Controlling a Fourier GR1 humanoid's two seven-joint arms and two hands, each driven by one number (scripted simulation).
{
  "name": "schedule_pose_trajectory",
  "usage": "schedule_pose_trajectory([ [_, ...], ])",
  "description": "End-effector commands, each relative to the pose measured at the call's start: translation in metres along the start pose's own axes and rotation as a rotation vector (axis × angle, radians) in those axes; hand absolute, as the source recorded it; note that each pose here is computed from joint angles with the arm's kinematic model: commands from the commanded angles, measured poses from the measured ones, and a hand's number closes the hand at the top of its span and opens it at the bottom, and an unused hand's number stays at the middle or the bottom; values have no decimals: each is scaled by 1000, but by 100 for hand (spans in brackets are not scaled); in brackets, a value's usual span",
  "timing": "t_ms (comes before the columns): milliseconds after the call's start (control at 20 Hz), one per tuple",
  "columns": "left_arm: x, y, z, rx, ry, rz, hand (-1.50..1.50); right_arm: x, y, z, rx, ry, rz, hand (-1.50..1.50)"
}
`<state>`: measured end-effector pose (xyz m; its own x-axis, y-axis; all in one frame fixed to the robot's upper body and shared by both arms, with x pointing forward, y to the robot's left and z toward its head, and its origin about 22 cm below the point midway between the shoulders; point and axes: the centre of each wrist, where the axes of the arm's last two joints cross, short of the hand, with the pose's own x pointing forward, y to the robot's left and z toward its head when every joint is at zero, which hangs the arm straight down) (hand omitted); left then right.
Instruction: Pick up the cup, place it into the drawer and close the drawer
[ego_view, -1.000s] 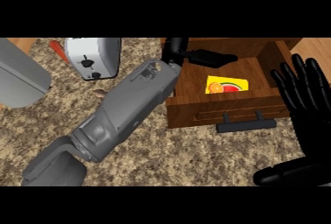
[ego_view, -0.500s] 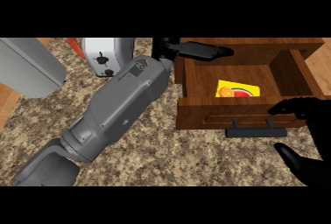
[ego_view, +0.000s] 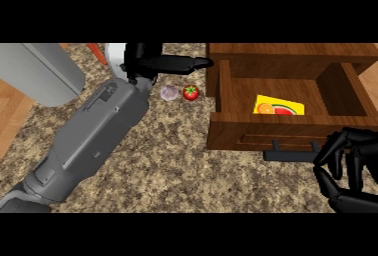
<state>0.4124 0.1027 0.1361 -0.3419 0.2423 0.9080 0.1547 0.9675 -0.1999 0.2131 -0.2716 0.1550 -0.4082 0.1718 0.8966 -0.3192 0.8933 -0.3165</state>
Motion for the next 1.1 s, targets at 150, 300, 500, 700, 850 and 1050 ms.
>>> schedule_pose_trajectory([
  [150,11,65,49,51,31,11,-150,-19,17,-5,17,76,102,150],
  [300,13,105,78,86,55,6,-150,-25,16,9,30,124,140,150],
  [500,18,102,99,67,37,31,-150,-45,23,-13,117,125,322,150],
  [700,31,140,104,49,31,38,-150,-51,33,-28,219,122,539,150],
  [850,11,148,146,72,56,15,-150,-70,42,-20,237,148,596,150],
  [1050,22,178,167,86,44,22,-150,-95,61,-43,237,158,654,150],
])
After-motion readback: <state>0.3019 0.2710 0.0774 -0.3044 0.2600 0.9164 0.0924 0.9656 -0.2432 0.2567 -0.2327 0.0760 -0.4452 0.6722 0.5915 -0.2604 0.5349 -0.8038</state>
